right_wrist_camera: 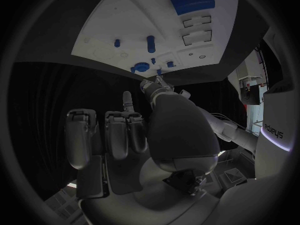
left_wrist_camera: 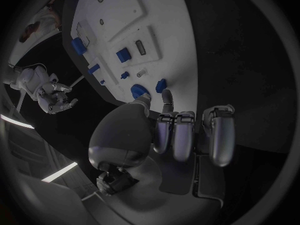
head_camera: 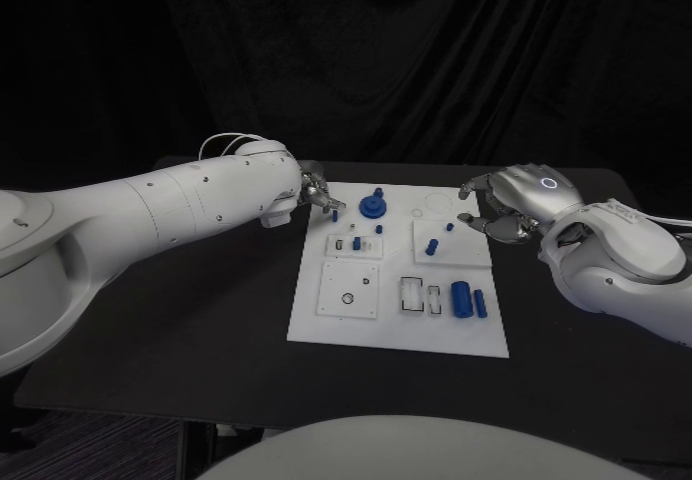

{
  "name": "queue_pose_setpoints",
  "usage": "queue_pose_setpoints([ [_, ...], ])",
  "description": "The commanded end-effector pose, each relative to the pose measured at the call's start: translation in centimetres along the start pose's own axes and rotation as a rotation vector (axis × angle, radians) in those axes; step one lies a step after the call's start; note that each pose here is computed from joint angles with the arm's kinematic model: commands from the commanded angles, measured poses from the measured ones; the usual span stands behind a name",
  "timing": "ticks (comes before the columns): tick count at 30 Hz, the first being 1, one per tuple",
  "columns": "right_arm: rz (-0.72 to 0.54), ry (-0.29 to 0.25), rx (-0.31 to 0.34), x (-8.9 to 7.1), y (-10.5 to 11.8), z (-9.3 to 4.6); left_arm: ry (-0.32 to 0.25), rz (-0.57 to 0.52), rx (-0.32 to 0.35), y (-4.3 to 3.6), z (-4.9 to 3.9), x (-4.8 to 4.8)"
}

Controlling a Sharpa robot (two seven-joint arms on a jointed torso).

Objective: Assemble the parts on the task board

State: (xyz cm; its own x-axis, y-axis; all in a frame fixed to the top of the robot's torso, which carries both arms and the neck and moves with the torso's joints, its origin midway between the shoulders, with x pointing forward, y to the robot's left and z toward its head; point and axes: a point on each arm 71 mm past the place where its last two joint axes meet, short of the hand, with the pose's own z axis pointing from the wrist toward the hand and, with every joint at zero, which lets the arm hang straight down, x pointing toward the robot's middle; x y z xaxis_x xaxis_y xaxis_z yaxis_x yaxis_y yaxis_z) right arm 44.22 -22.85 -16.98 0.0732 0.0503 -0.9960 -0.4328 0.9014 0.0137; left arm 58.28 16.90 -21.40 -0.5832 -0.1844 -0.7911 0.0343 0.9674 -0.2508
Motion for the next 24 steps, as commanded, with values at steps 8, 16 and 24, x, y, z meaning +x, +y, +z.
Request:
queue_pose_setpoints([
  [8,0.001,-0.013,0.009,-0.15,0.01,0.06,0.036,0.013,0.006,-0.21,0.17,0.57],
  [16,0.001,-0.011,0.008,-0.14,0.03,0.06,0.05,0.016,-0.008,0.09,0.3,0.69],
  [24,0.001,-0.01,0.007,-0.13,0.06,0.06,0.052,0.015,-0.012,0.24,0.4,0.74],
])
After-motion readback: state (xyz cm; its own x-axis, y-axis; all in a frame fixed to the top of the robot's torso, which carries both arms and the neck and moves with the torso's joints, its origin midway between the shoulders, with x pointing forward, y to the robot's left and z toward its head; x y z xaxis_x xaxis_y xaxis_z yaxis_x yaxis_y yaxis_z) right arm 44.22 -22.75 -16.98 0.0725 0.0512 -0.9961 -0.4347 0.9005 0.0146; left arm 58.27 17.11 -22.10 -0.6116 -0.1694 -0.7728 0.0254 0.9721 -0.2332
